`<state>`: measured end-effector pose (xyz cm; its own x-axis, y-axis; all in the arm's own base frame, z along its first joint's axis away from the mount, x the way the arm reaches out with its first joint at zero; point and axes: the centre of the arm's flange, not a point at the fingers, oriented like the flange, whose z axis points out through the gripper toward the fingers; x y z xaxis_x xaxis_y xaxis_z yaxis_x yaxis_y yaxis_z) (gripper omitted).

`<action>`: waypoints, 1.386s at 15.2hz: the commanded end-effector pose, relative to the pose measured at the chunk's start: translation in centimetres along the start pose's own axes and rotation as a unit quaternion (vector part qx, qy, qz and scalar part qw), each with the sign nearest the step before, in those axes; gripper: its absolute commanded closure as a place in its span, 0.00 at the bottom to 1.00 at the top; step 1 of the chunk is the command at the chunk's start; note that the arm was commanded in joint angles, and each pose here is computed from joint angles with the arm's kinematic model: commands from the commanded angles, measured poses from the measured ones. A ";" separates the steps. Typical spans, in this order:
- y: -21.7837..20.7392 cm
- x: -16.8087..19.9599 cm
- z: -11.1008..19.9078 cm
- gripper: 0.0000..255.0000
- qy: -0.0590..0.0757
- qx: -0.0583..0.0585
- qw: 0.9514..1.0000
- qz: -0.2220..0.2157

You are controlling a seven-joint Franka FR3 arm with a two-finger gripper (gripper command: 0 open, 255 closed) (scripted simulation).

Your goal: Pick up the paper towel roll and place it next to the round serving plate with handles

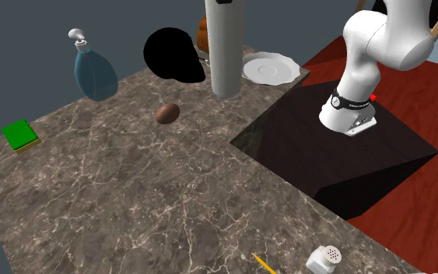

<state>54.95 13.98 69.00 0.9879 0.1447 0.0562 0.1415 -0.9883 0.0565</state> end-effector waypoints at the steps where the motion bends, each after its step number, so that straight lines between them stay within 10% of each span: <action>1: 2.0 -1.9 0.1 1.00 0.000 0.000 1.000 0.000; 21: 22.6 -18.4 0.2 1.00 0.000 0.000 1.000 0.000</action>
<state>40.98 -9.79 68.75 0.9881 0.1435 0.0562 0.1403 -0.9885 0.0562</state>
